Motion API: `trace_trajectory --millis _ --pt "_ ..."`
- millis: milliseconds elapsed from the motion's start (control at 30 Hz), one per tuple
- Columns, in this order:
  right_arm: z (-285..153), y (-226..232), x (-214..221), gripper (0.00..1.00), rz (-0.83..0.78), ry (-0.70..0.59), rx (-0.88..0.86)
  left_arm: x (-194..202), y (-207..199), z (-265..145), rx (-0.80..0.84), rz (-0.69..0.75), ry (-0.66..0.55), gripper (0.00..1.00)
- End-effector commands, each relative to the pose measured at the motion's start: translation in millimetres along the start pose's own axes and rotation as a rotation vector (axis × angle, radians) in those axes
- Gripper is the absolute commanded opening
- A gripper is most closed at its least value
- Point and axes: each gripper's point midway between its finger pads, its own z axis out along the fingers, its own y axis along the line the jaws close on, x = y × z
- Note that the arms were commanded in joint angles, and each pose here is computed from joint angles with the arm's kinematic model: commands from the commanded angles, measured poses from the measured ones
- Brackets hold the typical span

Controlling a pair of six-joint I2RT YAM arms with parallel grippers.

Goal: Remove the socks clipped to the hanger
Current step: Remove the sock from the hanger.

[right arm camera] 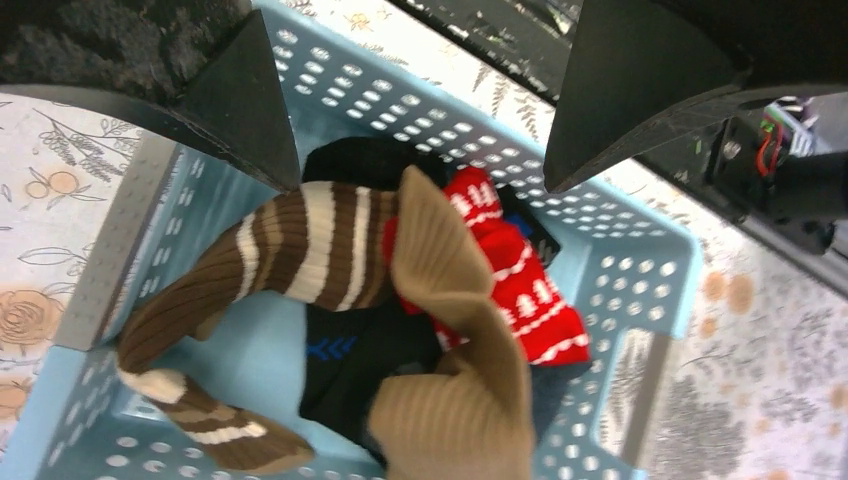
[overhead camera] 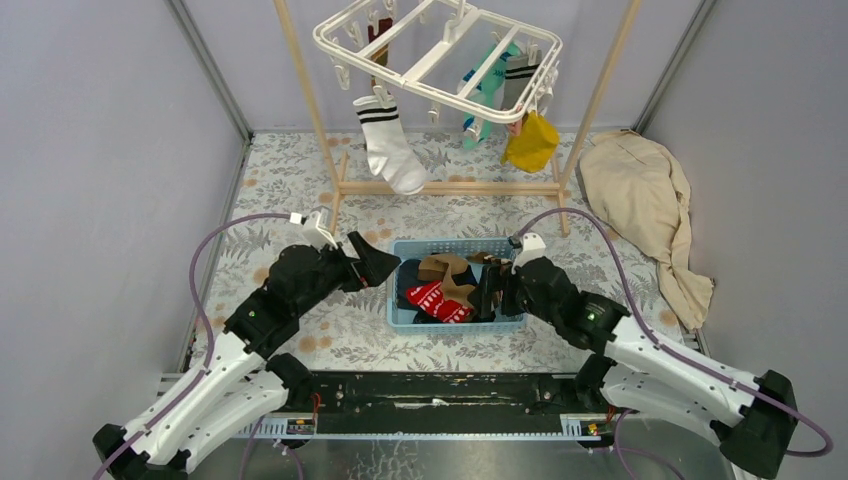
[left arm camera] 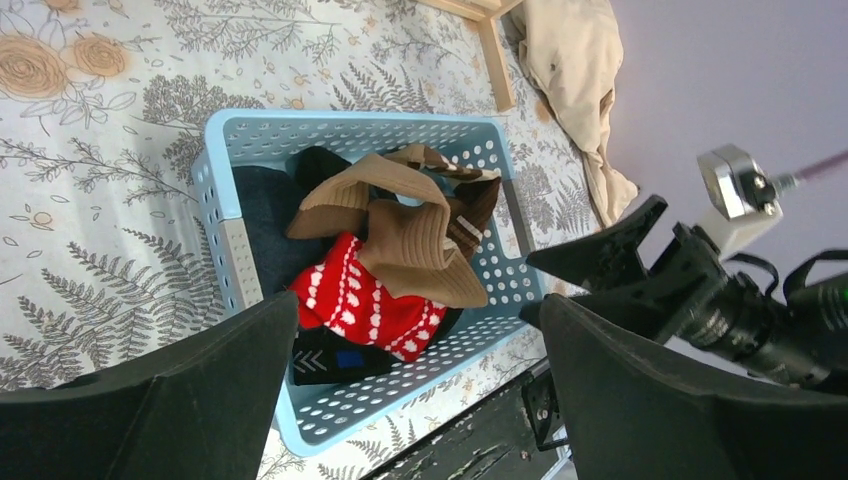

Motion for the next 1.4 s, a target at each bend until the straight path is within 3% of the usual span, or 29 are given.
trace_trajectory --millis 0,300,633,833,1067,1200,1367 --pt "7.4 -1.3 -33.5 1.00 0.039 -0.056 -0.009 2.1 -8.5 9.7 0.098 -0.005 -0.034 0.99" --pt "-4.8 -42.5 -108.0 0.99 0.161 -0.258 0.061 12.7 -8.4 8.3 0.140 -0.020 -0.017 0.99" --pt "-18.1 -49.3 -192.4 0.87 0.189 -0.524 -0.112 9.3 -14.2 2.1 0.151 -0.013 -0.014 0.99" --pt "-38.8 -57.7 -227.3 0.78 0.199 -0.655 -0.210 11.5 -12.0 -0.8 0.149 -0.024 -0.015 0.99" --pt "-51.4 -32.6 -265.2 0.59 0.127 -0.706 -0.364 12.6 -14.5 0.4 0.154 -0.026 0.000 0.99" --pt "-53.9 -25.8 -282.1 0.60 0.094 -0.728 -0.399 13.0 -14.8 0.7 0.153 -0.026 0.007 0.99" --pt "-57.2 -24.0 -295.9 0.75 0.028 -0.744 -0.375 13.7 -14.7 -1.3 0.151 -0.029 0.010 0.99"
